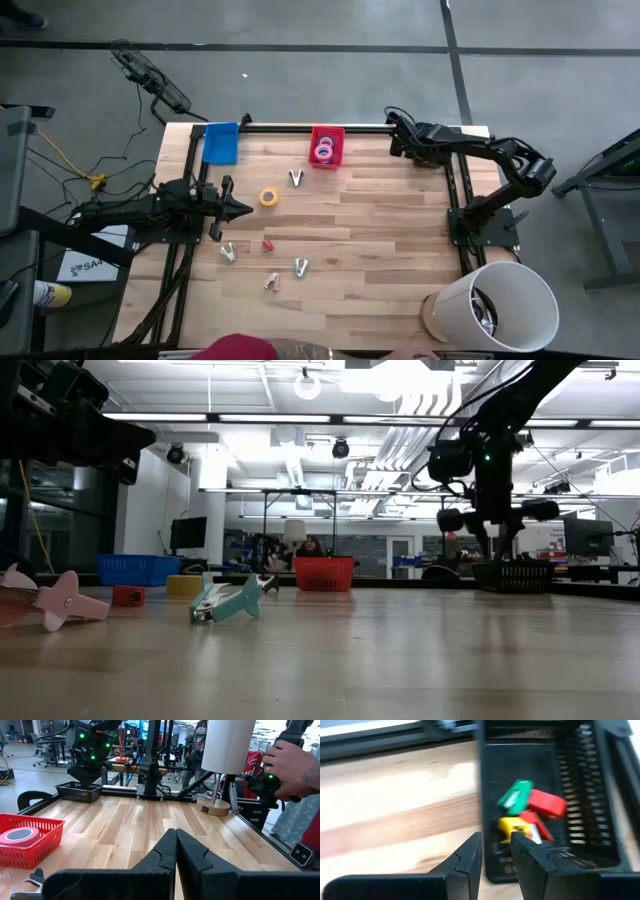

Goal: Pick and place Stapler, Stapler remover, tape
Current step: Put the red stapler into the black bin

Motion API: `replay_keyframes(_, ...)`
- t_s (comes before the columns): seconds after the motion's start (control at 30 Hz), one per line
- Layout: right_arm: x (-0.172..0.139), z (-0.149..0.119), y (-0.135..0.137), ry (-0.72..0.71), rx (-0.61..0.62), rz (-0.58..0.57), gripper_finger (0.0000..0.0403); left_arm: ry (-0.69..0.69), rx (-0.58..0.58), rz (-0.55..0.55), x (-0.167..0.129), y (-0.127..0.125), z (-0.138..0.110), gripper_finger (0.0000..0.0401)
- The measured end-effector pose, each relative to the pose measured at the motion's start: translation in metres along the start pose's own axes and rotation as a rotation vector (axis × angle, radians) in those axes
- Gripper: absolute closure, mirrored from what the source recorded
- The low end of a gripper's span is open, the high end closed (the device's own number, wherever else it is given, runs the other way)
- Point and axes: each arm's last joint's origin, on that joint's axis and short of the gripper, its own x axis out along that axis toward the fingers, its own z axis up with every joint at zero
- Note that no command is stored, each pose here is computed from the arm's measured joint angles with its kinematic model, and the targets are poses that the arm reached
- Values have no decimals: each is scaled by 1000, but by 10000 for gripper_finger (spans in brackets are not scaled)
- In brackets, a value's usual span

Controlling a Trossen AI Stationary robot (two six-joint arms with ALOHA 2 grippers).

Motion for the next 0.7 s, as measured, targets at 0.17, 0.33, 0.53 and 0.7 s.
replay_keyframes(0.17, -11, -4, 8, -24, -148, 92, 308, 0, 0, 0, 0, 0, 0, 400)
replay_keyframes(0.33, -22, -9, 12, -49, -303, 160, 308, 0, 0, 0, 0, 0, 0, 400)
replay_keyframes(0.53, -35, -16, 14, -26, -505, 254, 308, 0, 0, 0, 0, 0, 0, 400)
replay_keyframes(0.7, -48, -26, 8, -51, -639, 321, 308, 0, 0, 0, 0, 0, 0, 400)
